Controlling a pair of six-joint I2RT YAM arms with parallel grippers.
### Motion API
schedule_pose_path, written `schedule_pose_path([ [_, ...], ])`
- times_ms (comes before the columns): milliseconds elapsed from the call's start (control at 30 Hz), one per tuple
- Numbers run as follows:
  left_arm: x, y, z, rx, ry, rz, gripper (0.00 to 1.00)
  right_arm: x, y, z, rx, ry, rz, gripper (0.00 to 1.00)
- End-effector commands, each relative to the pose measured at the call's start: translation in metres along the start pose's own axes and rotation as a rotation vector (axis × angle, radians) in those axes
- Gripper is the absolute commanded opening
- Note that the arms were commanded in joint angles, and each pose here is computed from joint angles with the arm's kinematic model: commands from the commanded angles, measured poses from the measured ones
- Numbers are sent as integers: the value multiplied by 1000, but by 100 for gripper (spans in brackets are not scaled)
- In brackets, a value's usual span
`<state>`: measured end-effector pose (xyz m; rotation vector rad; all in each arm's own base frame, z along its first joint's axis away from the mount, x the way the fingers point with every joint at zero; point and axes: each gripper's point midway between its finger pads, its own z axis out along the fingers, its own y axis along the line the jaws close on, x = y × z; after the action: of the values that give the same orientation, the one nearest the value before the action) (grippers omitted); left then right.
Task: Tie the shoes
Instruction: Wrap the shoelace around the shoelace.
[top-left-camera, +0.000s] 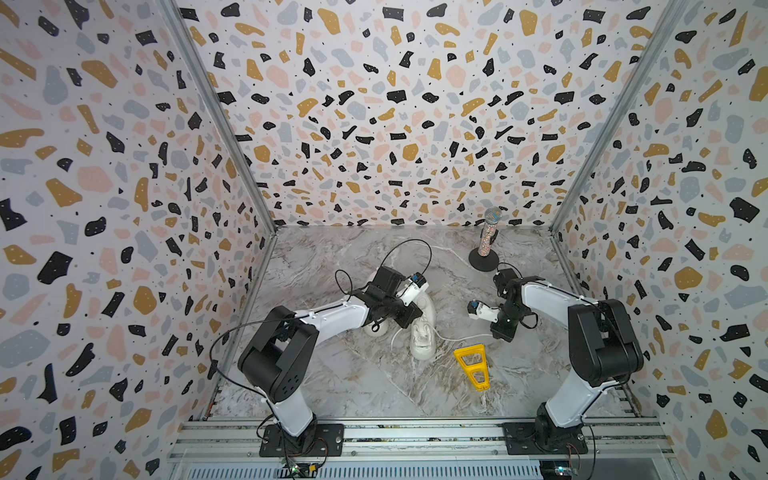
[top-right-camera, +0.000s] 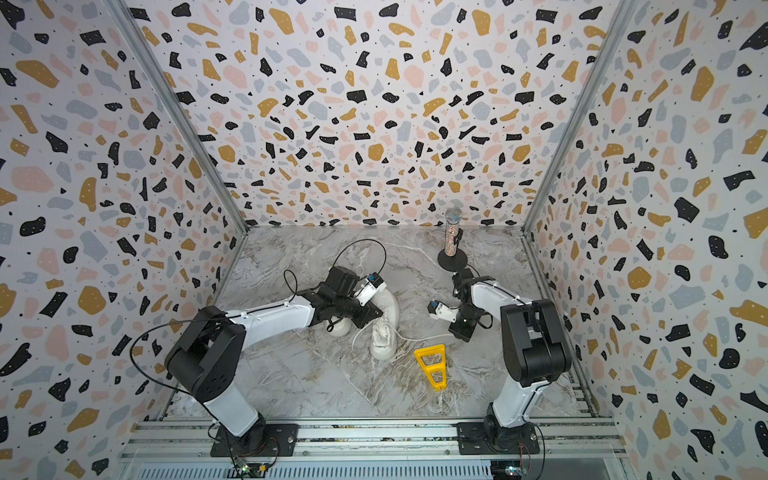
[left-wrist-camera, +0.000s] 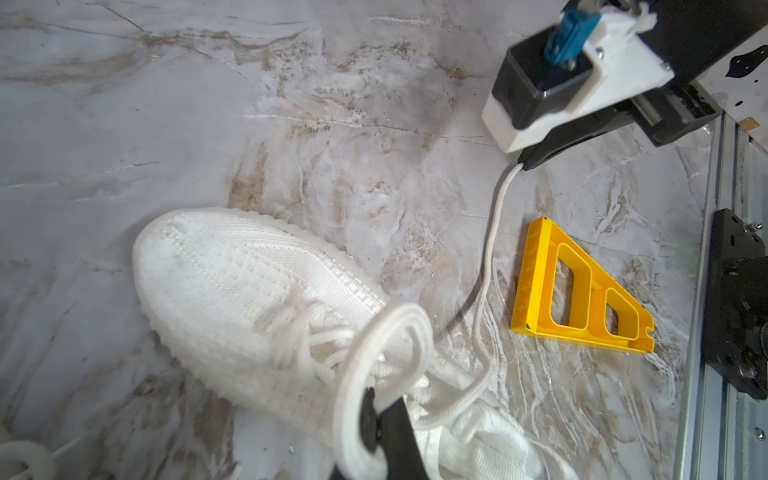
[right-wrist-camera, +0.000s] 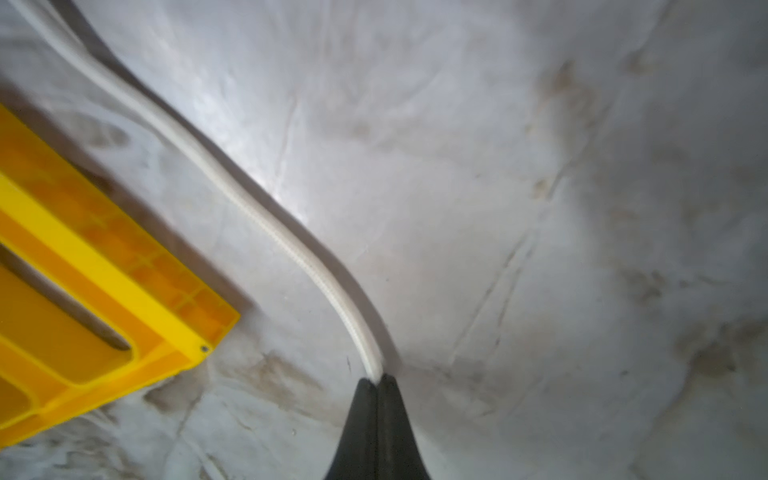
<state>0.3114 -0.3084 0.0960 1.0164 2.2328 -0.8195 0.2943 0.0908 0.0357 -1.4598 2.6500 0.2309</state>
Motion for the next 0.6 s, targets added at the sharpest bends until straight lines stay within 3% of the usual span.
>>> schedule_pose_path([
  [0,-19,-7,-11,34,-67,17,0,-79,-15,-82,-14,-390,146,0],
  [67,-19,-9,-12,42,-77,23,0,-112,-11,-111,-70,-567,172,0],
  [167,-19,-10,-13,54,-90,24,0,-144,-15,-135,-115,-737,226,0],
  [333,-21,-12,-16,57,-115,28,0,-182,-22,-138,-189,-813,315,0],
  [567,-18,-10,-17,63,-131,33,0,-237,-9,-137,-412,-862,376,0],
])
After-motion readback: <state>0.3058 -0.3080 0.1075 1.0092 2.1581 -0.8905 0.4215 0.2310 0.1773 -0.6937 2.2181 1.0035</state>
